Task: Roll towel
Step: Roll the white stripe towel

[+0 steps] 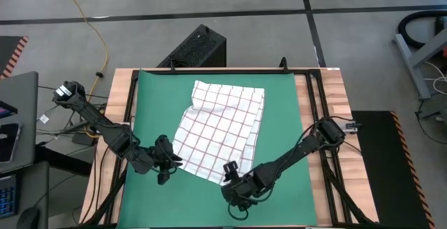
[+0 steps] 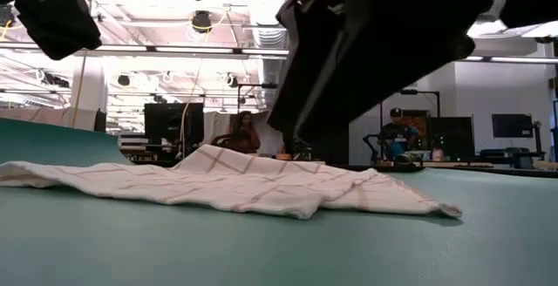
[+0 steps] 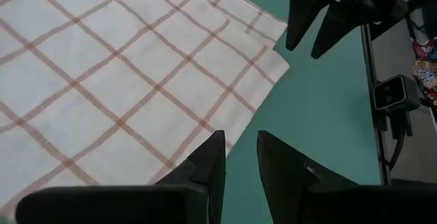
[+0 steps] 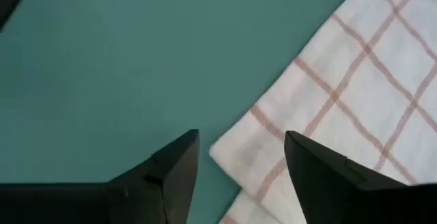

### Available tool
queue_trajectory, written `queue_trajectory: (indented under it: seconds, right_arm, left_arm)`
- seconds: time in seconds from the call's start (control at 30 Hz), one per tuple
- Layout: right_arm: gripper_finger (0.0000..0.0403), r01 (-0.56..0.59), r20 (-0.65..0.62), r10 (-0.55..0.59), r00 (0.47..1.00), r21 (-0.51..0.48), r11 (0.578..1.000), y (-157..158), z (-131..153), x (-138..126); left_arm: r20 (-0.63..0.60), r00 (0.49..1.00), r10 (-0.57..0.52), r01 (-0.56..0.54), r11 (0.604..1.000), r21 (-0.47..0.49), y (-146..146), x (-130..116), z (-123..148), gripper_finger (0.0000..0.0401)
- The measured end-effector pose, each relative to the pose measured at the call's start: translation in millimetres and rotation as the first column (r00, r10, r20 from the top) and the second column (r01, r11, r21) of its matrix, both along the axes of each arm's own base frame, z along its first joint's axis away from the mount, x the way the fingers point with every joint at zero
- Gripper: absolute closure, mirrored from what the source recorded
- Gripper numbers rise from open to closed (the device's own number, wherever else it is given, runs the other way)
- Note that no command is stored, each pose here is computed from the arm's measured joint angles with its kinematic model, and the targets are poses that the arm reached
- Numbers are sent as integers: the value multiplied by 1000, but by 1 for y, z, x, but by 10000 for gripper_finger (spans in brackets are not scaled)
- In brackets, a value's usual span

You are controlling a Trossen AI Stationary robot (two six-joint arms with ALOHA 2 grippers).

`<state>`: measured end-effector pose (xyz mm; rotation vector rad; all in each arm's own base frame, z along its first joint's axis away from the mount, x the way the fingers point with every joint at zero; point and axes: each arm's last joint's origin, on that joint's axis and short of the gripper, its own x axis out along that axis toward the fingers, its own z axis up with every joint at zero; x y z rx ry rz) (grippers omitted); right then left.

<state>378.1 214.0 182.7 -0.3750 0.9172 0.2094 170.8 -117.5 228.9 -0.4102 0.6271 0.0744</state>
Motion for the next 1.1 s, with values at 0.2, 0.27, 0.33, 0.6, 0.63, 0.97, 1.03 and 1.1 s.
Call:
queue_trajectory:
  seconds: [0.2, 0.27, 0.33, 0.6, 0.63, 0.97, 1.03, 1.1]
  right_arm:
    - [179, -25, -56, 23, 998, -32, 999, 0, -23, 4]
    - [182, -35, -41, 34, 999, -15, 999, 2, -26, 7]
    - [184, -36, -58, 34, 998, -30, 999, 1, -30, 6]
    - [233, 105, -88, -108, 990, -43, 994, -14, -36, 10]
    - [246, 120, -94, -123, 988, -40, 992, -16, -36, 10]
    - [388, 146, -74, -148, 986, -25, 989, -14, -22, 17]
    - [383, 159, -54, -161, 985, -42, 986, -13, -12, 21]
    - [385, 175, -33, -178, 984, -63, 983, -13, -1, 24]
  left_arm:
    - [-3, 1000, -6, 6, 1000, 4, -2, -1, -1, 328]
    - [-8, 1000, -5, 5, 1000, 2, -2, -2, -1, 328]
    - [-9, 1000, -4, 4, 1000, 0, -2, -2, -1, 328]
    - [-12, 1000, 9, -9, 1000, -2, -1, -2, -1, 328]
    - [-12, 1000, 10, -10, 1000, -2, -1, -2, -2, 328]
    - [-21, 1000, 1, -2, 1000, -18, -2, -3, -2, 328]
    - [-32, 999, -21, 20, 1000, -11, -5, -4, -4, 328]
    - [-44, 998, -47, 47, 999, 0, -10, -5, -6, 333]
